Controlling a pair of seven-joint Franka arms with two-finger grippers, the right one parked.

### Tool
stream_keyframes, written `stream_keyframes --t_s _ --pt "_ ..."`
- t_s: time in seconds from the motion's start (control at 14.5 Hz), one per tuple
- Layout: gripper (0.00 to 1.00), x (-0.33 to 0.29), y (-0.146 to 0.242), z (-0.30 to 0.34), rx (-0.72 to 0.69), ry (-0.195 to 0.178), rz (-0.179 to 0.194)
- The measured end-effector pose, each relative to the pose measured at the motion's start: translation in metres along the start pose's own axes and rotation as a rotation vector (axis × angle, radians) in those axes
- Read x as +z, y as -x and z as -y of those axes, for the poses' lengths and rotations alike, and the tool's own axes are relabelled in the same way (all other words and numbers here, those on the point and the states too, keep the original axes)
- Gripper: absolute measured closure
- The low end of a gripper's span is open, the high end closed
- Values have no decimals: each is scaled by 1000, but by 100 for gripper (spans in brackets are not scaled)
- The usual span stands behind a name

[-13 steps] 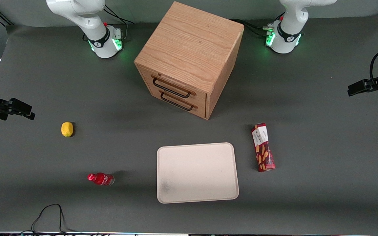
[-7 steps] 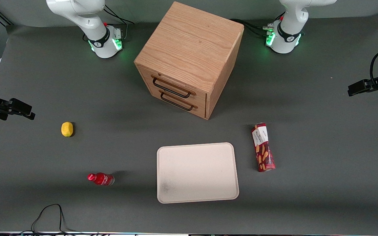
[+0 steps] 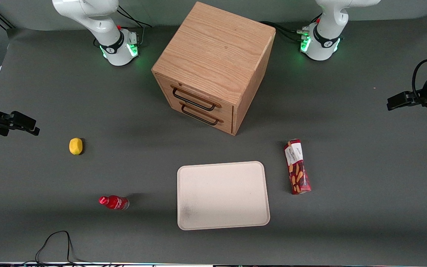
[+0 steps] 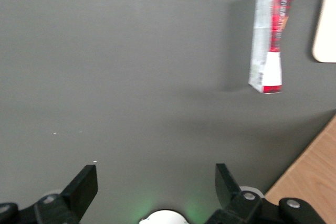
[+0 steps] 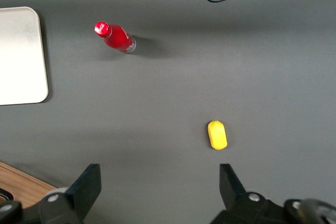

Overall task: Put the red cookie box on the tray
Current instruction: 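Move the left gripper toward the red plaid shortbread box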

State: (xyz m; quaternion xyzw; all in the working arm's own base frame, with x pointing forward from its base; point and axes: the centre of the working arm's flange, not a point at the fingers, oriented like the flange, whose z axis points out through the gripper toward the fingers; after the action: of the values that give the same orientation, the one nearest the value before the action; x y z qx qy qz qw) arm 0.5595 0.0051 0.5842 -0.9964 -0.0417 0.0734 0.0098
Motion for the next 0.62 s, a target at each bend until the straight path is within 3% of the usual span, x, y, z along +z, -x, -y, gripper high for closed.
stream_keyframes --t_s 0.28,0.48,0.62 --pt "0 -15 -8 -43 22 23 -34" --pt "0 -25 -21 -84 6 71 -31" --pt "0 -37 -31 -101 -1 106 -54"
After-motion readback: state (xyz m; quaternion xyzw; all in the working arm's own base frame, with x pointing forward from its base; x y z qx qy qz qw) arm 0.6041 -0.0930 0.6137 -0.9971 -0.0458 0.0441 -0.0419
